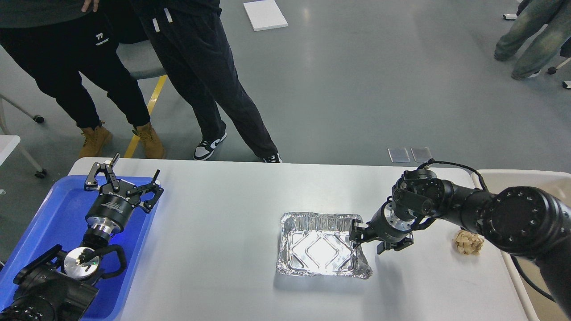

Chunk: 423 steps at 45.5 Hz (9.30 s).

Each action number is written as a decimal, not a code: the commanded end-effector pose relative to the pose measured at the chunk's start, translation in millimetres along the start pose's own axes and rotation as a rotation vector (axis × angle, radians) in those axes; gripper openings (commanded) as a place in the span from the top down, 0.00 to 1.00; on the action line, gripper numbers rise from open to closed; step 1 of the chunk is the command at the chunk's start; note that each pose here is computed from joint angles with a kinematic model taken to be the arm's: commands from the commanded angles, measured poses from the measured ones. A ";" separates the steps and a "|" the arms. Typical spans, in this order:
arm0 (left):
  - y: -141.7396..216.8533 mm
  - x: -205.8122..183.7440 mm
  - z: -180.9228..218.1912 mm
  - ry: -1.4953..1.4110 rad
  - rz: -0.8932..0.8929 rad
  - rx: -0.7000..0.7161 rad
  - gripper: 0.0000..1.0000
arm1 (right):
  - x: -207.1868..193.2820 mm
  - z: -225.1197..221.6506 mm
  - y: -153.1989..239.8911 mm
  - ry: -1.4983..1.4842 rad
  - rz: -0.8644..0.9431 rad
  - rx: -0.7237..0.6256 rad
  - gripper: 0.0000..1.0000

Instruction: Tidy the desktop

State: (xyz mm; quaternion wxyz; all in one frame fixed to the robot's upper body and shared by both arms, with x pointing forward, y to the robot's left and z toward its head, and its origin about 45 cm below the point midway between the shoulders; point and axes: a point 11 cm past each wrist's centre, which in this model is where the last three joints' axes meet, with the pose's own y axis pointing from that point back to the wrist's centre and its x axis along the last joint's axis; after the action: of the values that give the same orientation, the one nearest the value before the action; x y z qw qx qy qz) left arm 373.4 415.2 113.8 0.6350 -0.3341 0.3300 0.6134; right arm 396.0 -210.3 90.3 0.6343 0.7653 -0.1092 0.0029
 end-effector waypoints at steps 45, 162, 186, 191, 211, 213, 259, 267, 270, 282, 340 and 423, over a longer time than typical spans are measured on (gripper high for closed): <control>0.0 0.0 -0.1 -0.001 0.000 0.001 0.00 | 24.3 -109.3 112.3 0.260 -0.062 0.091 1.00; 0.0 0.0 0.1 0.000 0.000 0.000 0.00 | 21.1 393.6 176.2 -1.156 1.097 -0.530 1.00; 0.0 0.0 0.1 0.000 0.000 0.000 0.00 | -35.1 389.7 99.2 -1.129 0.945 -0.537 1.00; 0.0 0.0 0.1 0.000 0.000 0.000 0.00 | -40.4 387.2 91.1 -1.124 0.928 -0.537 1.00; 0.0 0.0 0.1 0.000 0.000 0.000 0.00 | -53.1 381.8 72.0 -1.101 0.896 -0.502 0.00; 0.0 0.0 0.1 0.000 0.000 0.000 0.00 | -53.1 381.7 71.8 -1.104 0.895 -0.500 0.00; 0.0 0.0 0.1 0.000 0.000 0.000 0.00 | 81.2 349.0 224.3 -1.044 0.859 -0.085 0.00; 0.0 0.0 0.1 0.000 0.000 0.000 0.00 | 115.8 306.3 245.5 -0.903 0.835 -0.030 0.00; 0.0 0.0 0.1 0.000 0.000 0.000 0.00 | 130.0 284.3 255.8 -0.815 0.825 -0.031 0.00; 0.0 0.0 -0.2 0.000 0.000 0.001 0.00 | 166.2 200.7 302.3 -0.529 0.808 -0.013 0.00; 0.0 0.0 -0.3 -0.001 0.000 0.002 0.00 | 90.3 5.2 323.3 0.245 0.395 -0.094 0.00; 0.0 0.0 -0.6 -0.002 0.000 0.005 0.00 | 47.1 19.9 270.5 0.226 0.092 -0.392 0.00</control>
State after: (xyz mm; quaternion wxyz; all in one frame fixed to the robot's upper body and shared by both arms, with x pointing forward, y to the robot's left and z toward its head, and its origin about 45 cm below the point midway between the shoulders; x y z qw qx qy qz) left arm 373.4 414.6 113.5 0.6363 -0.3319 0.3306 0.6129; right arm 397.9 -280.1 356.8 0.7737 0.6179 -0.0816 0.1134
